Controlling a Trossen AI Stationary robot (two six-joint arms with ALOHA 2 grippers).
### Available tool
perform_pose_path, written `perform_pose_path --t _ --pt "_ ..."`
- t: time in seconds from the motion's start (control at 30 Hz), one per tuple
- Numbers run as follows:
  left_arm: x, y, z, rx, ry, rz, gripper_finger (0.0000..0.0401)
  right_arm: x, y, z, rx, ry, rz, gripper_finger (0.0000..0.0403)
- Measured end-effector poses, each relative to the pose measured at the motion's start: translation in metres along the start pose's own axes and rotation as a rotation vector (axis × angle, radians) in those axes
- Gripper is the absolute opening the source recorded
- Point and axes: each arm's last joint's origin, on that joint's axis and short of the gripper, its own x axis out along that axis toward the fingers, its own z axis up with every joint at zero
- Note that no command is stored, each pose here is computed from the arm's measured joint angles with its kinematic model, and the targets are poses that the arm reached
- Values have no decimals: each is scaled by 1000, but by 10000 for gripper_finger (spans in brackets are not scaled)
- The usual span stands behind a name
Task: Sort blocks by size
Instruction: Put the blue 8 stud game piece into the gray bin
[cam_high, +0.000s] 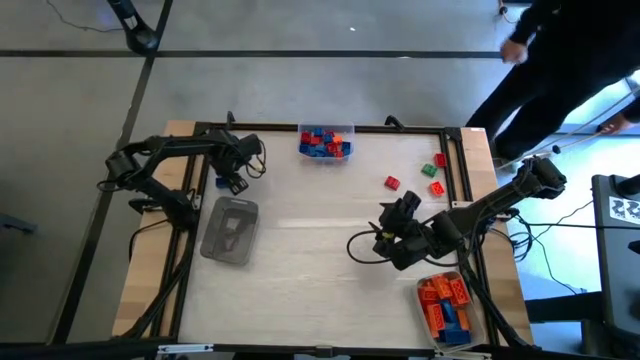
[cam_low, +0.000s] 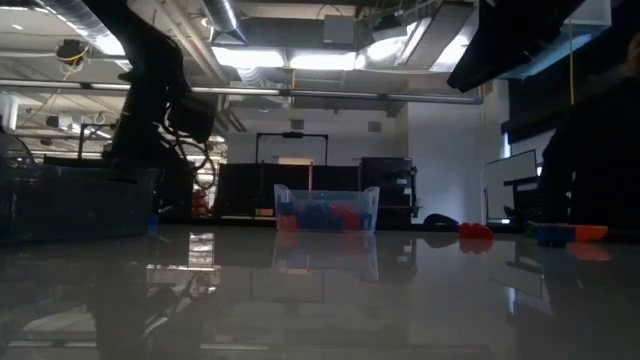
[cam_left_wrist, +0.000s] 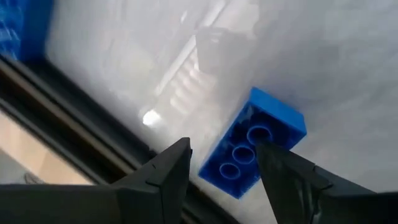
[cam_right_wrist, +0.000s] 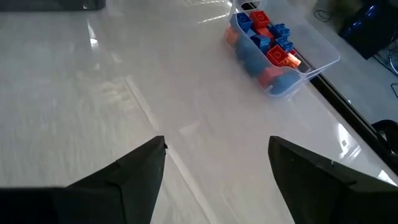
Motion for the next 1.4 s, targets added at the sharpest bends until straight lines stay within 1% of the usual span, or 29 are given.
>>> perform_pose_path --t 0.13,0.23,0.27,0.4,0.47,0.57,0.63,0.73,0.87,0.97,1.07,1.17,1.4 --pt "-8 -5 7 21 -52 -11 177 0 0 0 -1 0 0 282" --pt "-18 -11 16 28 -133 -42 177 0 0 0 1 -1 1 282" --pt "-21 -14 19 31 -162 -64 177 0 0 0 0 -2 0 282" --pt "-29 -25 32 63 -299 -217 177 0 0 1 1 -17 -16 282" --pt "-33 -31 37 81 -360 -275 177 0 0 1 1 -19 -18 282" --pt "-38 -39 41 118 -422 -317 177 0 -1 1 0 -24 -23 282" --pt "-42 -44 42 171 -451 -311 177 0 -1 1 0 -33 -33 282" --pt "-55 -46 44 215 -467 -301 177 0 -1 1 0 -37 -37 282" --pt "-71 -43 32 270 -414 -286 177 0 -1 1 1 -42 -43 282" --pt "-72 -37 22 305 -361 -275 177 0 -1 1 4 -41 -39 282" --pt "-69 -33 20 345 -331 -265 177 2 2 1 7 -38 -28 282" --pt "-68 -28 22 318 -338 -263 177 5 6 -1 -22 -29 -30 282" --pt "-63 -21 19 300 -268 -268 177 14 13 -6 -65 -12 -57 282"
